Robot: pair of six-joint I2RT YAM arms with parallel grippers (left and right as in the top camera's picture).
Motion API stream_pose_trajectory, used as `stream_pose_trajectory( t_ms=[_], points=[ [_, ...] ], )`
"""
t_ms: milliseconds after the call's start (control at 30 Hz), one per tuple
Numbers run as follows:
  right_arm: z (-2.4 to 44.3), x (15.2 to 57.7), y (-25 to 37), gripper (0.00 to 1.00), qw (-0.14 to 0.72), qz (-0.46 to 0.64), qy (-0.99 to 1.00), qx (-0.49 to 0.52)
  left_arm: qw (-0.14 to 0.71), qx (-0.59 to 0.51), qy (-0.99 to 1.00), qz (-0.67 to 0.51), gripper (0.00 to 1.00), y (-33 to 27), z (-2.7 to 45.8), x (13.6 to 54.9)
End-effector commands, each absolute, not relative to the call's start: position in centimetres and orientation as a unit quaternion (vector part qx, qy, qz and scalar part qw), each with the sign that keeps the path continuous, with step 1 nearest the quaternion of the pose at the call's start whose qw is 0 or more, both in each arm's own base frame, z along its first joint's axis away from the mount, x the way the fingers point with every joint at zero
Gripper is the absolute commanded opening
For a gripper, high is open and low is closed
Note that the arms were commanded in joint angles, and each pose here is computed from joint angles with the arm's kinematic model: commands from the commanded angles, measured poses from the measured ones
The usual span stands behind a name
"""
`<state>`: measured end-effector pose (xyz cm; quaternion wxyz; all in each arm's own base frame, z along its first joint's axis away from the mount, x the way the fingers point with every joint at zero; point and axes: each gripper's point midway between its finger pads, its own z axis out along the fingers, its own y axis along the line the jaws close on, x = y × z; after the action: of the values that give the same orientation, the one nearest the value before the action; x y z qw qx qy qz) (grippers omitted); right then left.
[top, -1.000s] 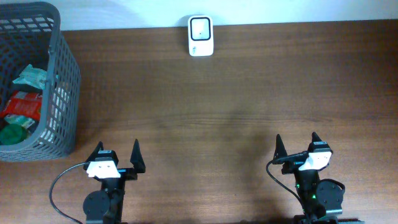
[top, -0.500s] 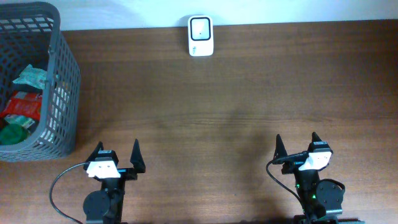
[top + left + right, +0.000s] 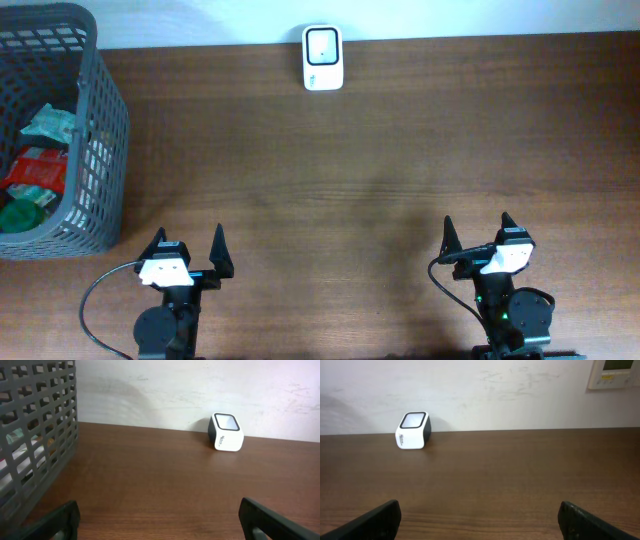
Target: Scan the item barcode
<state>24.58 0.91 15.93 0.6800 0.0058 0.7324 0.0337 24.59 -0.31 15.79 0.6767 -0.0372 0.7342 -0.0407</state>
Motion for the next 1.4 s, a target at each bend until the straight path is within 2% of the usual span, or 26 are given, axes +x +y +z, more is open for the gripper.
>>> stream_pose_trajectory(
  t_ms=[0, 800, 900, 1000, 1067, 1100, 1200, 1300, 1333, 1367],
  points=[
    [15.5, 24.6, 0.6, 0.98, 0.678, 0.03, 0.735, 0.012, 0.677, -0.024, 0.735, -0.041, 0.99, -0.7, 15.6, 24.6],
    [15.5, 24.6, 0.6, 0.99, 0.678, 0.03, 0.735, 0.012, 0.677, -0.024, 0.735, -0.041, 0.99, -0.7, 15.6, 24.6],
    [15.5, 24.6, 0.6, 0.98, 0.678, 0.03, 0.735, 0.012, 0.688, 0.011, 0.721, -0.08, 0.99, -2.4, 16.6, 24.5],
    [15.5, 24.6, 0.6, 0.99, 0.678, 0.03, 0.735, 0.012, 0.735, 0.144, 0.632, -0.198, 0.99, -8.1, 21.6, 22.4],
    [15.5, 24.6, 0.6, 0.99, 0.678, 0.03, 0.735, 0.012, 0.812, 0.18, 0.523, -0.186, 0.99, -8.5, 27.5, 20.2],
    [15.5, 24.6, 0.6, 0.99, 0.678, 0.03, 0.735, 0.012, 0.895, 0.156, 0.395, -0.138, 0.99, -6.8, 33.8, 16.8],
    [15.5, 24.6, 0.6, 0.98, 0.678, 0.03, 0.735, 0.012, 0.944, 0.035, 0.317, -0.081, 0.99, -2.1, 40.1, 14.0],
    [15.5, 24.6, 0.6, 0.98, 0.678, 0.03, 0.735, 0.012, 0.937, 0.036, 0.348, 0.001, 0.99, -1.2, 45.7, 14.4],
    [15.5, 24.6, 0.6, 0.98, 0.678, 0.03, 0.735, 0.012, 0.923, 0.043, 0.381, 0.021, 0.99, -1.2, 47.7, 15.6],
    [15.5, 24.6, 0.6, 0.99, 0.678, 0.03, 0.735, 0.012, 0.889, 0.052, 0.453, 0.041, 0.99, -1.1, 50.3, 18.7]
  ],
)
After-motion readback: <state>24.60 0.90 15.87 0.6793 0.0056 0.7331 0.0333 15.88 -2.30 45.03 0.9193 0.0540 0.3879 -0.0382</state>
